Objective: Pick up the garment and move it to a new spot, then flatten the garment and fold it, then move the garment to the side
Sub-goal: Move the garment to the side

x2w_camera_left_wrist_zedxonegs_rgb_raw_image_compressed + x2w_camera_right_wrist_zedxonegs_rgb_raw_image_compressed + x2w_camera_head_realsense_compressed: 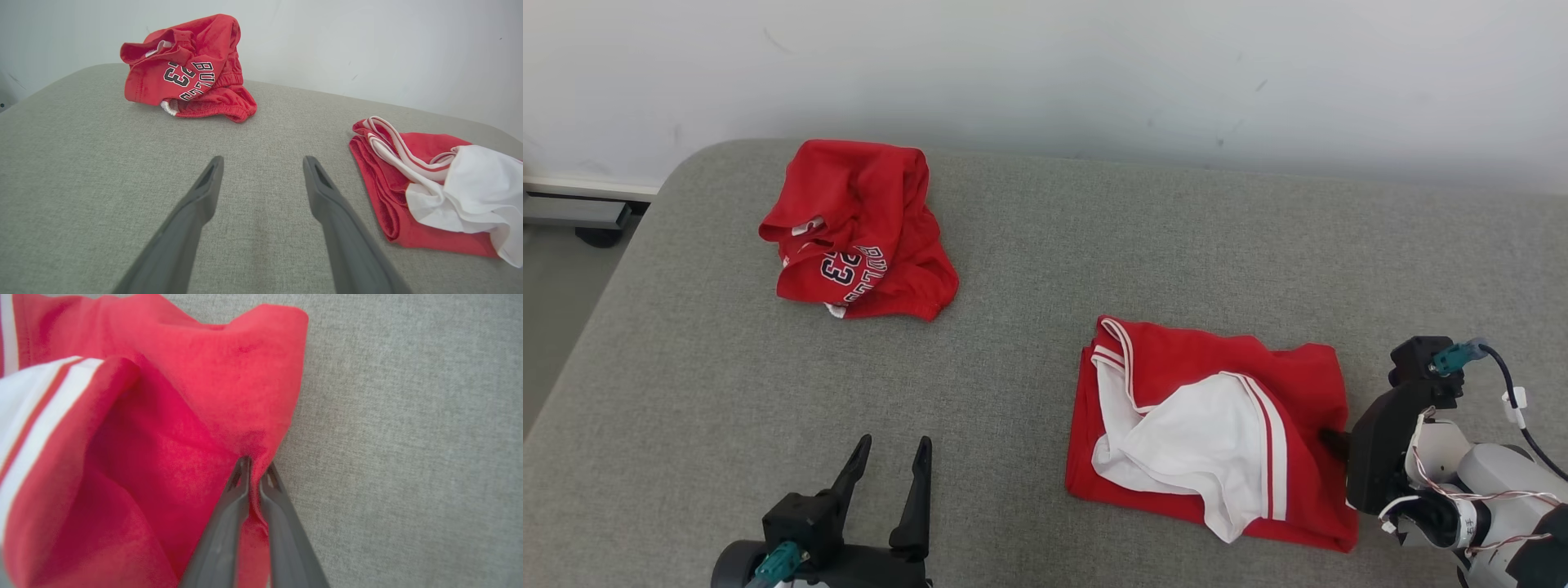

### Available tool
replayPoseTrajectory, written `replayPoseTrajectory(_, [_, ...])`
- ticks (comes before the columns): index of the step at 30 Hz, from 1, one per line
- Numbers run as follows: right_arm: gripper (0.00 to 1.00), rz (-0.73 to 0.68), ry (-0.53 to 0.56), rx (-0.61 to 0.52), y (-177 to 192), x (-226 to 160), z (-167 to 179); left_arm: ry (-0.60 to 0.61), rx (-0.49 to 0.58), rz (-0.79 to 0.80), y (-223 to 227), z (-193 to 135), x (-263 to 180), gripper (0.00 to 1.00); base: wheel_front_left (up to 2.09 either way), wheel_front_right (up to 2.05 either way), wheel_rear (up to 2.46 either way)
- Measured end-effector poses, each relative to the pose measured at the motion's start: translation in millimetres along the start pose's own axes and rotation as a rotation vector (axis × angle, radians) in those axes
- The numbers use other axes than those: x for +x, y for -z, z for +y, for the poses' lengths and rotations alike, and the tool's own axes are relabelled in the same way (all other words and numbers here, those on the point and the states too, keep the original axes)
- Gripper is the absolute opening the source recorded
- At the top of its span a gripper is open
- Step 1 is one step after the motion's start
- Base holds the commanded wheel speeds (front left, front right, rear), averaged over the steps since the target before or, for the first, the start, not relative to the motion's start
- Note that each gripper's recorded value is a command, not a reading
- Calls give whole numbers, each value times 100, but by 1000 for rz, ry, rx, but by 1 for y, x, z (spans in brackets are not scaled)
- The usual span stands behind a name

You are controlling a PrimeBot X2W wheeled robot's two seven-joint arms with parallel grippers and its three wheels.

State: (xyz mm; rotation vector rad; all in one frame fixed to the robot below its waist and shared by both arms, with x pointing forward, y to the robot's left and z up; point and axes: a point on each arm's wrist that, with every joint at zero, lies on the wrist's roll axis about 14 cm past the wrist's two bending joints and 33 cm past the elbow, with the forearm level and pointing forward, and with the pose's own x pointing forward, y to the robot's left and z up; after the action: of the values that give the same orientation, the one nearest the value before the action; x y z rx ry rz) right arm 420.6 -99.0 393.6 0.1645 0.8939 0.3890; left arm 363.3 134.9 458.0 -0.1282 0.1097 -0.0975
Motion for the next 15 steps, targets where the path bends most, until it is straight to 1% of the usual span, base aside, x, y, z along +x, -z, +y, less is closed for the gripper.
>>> replayPoseTrajectory(5, [0,-13,8,19,-6,0,-4,-7,-3,5,2,2,0,100,0,0,0])
replayPoseTrajectory(6, [0,-43,12,28,-19,-3,-6,-5,-3,6,2,2,1,100,0,0,0])
replayPoseTrajectory(11, [0,-156,27,19,-59,-18,-15,6,-1,9,3,-2,2,100,0,0,0])
replayPoseTrajectory(15, [0,-212,52,17,-74,-34,-29,22,1,8,2,-7,3,100,0,0,0])
